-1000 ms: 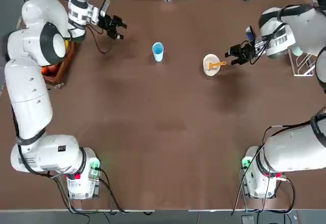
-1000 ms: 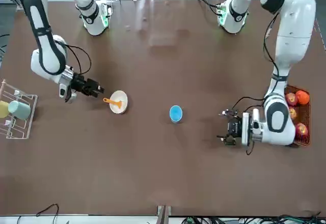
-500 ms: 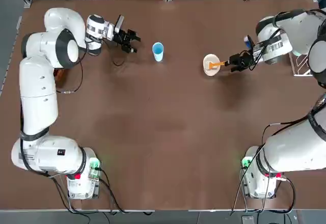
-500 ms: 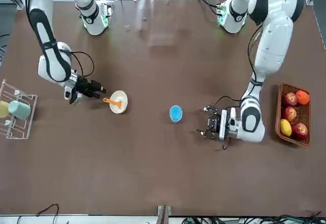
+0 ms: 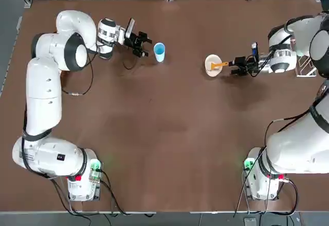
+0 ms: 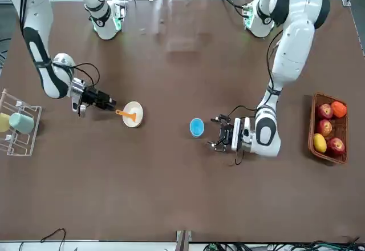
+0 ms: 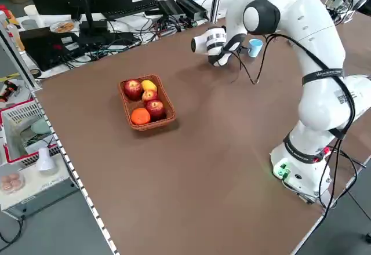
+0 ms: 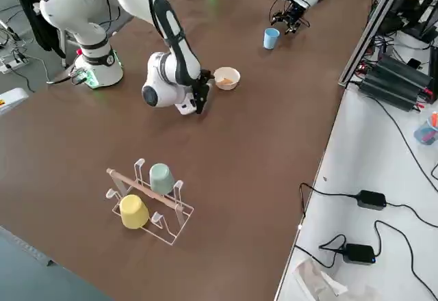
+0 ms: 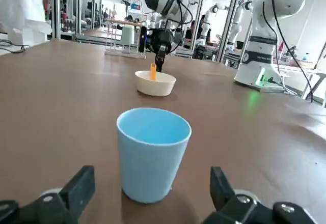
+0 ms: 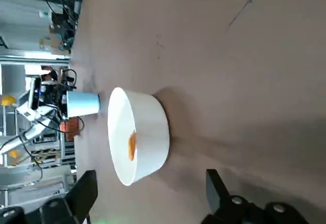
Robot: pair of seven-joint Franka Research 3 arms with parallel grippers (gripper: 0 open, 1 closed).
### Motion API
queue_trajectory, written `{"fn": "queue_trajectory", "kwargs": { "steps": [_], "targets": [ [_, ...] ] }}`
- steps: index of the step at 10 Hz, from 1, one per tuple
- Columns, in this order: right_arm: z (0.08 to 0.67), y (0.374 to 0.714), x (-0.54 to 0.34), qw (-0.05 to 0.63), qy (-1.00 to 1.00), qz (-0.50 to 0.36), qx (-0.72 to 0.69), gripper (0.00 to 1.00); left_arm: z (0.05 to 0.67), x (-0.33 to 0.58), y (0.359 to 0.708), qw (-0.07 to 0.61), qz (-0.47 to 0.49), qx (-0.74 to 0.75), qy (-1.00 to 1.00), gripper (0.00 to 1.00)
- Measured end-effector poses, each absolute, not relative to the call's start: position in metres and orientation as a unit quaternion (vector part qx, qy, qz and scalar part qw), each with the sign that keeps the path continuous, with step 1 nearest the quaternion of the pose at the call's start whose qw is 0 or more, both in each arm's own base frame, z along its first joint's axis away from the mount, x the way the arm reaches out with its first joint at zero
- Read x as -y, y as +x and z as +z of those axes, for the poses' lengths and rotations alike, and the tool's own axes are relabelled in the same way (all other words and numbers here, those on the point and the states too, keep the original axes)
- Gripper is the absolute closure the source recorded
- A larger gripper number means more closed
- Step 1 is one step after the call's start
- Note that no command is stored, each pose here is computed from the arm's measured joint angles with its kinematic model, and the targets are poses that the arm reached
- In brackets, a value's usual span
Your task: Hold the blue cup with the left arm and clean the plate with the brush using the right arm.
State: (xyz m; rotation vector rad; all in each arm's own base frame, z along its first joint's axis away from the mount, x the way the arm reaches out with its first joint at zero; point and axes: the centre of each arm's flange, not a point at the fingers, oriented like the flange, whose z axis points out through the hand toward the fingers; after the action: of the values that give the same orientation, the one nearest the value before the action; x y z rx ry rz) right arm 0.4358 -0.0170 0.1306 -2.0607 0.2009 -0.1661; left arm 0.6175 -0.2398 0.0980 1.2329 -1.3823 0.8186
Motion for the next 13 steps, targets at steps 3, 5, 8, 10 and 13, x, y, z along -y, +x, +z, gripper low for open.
{"fn": "queue_trajectory", "kwargs": {
  "steps": [3, 5, 8, 10, 13],
  "targets": [
    [0.131, 0.442, 0.004, 0.520, -0.844, -0.082, -0.104, 0.09, 0.085, 0.247, 0.613, 0.523, 0.356, 0.577, 0.516, 0.00],
    [0.131, 0.443, -0.005, 0.523, -0.842, -0.082, -0.104, 0.14, 0.081, 0.259, 0.609, 0.523, 0.366, 0.575, 0.512, 0.00],
    [0.131, 0.444, -0.017, 0.525, -0.843, -0.077, -0.095, 0.28, 0.072, 0.276, 0.603, 0.519, 0.377, 0.570, 0.514, 0.00],
    [0.131, 0.444, -0.024, 0.525, -0.843, -0.073, -0.088, 0.38, 0.071, 0.283, 0.601, 0.520, 0.378, 0.567, 0.514, 0.00],
    [0.133, 0.446, -0.026, 0.525, -0.843, -0.075, -0.085, 0.47, 0.069, 0.300, 0.594, 0.529, 0.384, 0.555, 0.515, 0.00]
  ]
}}
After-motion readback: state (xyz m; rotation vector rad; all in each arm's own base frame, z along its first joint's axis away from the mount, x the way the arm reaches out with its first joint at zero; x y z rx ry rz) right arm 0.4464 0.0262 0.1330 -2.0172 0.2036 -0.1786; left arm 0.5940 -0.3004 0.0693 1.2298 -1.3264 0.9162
